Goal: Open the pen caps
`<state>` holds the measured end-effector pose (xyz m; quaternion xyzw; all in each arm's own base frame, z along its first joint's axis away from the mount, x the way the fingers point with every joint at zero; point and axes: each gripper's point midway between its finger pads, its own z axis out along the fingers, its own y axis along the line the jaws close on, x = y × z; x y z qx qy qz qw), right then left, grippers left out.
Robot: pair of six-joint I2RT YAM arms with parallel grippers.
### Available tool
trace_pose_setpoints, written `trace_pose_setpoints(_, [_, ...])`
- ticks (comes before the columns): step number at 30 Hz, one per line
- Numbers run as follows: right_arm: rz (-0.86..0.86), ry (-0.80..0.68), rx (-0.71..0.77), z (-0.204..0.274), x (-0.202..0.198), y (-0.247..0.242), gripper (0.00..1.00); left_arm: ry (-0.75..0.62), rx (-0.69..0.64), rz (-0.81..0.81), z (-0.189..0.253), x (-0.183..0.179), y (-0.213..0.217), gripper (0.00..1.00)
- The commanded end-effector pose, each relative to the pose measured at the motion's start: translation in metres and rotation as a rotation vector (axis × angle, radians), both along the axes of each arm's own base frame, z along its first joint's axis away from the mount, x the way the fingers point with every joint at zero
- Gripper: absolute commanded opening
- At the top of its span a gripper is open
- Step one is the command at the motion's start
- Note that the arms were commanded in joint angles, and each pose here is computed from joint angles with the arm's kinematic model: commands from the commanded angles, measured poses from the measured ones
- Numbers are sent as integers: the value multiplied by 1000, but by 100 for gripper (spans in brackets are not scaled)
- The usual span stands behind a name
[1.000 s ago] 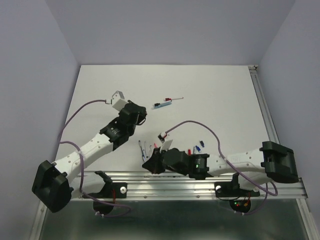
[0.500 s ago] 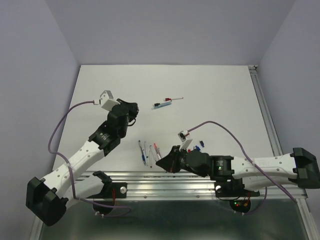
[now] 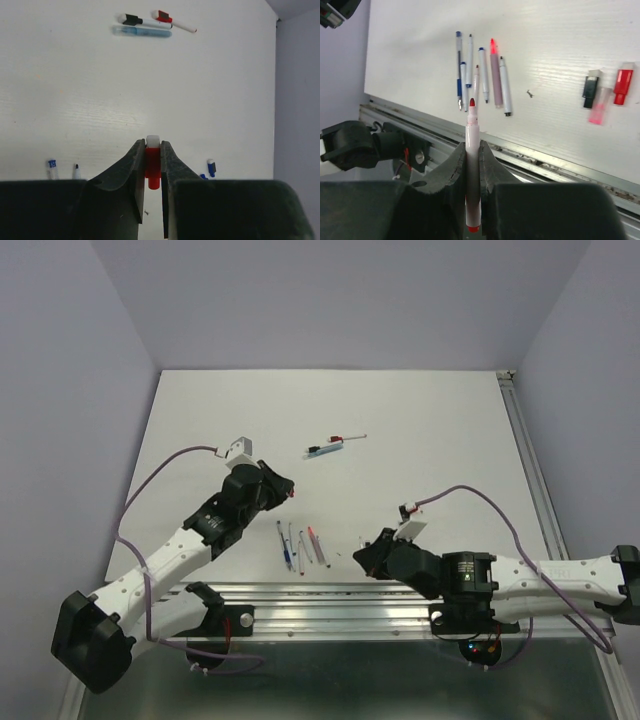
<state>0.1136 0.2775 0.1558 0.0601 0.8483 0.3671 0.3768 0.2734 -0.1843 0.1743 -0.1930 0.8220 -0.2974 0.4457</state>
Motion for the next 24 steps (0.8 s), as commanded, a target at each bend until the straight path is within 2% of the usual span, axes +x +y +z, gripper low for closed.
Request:
trace_pose_setpoints(1, [-101, -27, -108, -22, 13, -22, 1, 35, 13, -97, -15, -10, -11, 0])
trace_pose_setpoints(7, [-72, -59, -161, -19, 29, -3, 1, 39, 29, -72, -20, -17, 0, 0])
trace_pose_setpoints(11, [5, -26, -181, -31, 45, 16, 1, 36, 35, -69, -20, -21, 4, 0])
trace_pose_setpoints(16, [112, -53, -212, -37, 59, 43, 2, 52, 59, -50, -26, -22, 10, 0])
trace_pose_setpoints(24, [195, 14, -297, -75, 71, 63, 8, 62, 69, -47, -28, -22, 11, 0])
